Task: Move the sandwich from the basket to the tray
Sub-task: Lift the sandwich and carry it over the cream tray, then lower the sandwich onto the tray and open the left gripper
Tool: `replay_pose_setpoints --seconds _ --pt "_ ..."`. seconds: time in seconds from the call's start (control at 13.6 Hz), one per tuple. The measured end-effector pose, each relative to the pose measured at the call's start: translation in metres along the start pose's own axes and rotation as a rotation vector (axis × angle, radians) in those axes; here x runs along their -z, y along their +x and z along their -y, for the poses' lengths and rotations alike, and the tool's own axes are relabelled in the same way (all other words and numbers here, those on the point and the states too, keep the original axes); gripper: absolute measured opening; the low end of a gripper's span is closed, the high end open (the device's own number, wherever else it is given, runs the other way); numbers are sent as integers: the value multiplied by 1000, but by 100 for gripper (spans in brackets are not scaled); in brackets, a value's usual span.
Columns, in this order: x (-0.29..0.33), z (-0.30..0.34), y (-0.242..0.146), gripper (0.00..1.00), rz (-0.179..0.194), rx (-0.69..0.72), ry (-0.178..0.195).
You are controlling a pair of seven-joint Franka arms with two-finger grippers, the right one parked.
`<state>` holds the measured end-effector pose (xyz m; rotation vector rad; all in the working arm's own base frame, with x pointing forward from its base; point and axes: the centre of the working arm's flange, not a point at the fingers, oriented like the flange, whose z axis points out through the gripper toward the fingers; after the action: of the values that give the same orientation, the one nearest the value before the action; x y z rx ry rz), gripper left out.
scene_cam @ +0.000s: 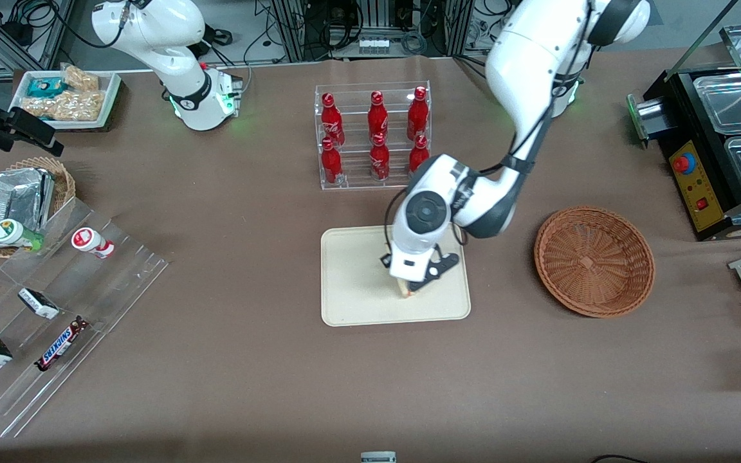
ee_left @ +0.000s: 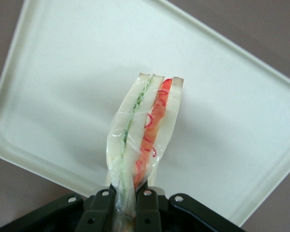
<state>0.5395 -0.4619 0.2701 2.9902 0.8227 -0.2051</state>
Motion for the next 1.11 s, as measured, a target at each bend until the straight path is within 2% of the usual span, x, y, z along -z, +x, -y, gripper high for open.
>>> replay_pose_setpoints --seconds 0.37,0.74,0.81,0.96,1.11 --pt "-9 -7 -24 15 -78 -169 50" --pt "-40 -2 -15 15 -71 -228 98" --pt "-41 -2 -15 19 -70 -228 98" --pt "-36 -4 -15 38 -74 -225 89" --pt "-19 -10 -13 58 -89 -222 59"
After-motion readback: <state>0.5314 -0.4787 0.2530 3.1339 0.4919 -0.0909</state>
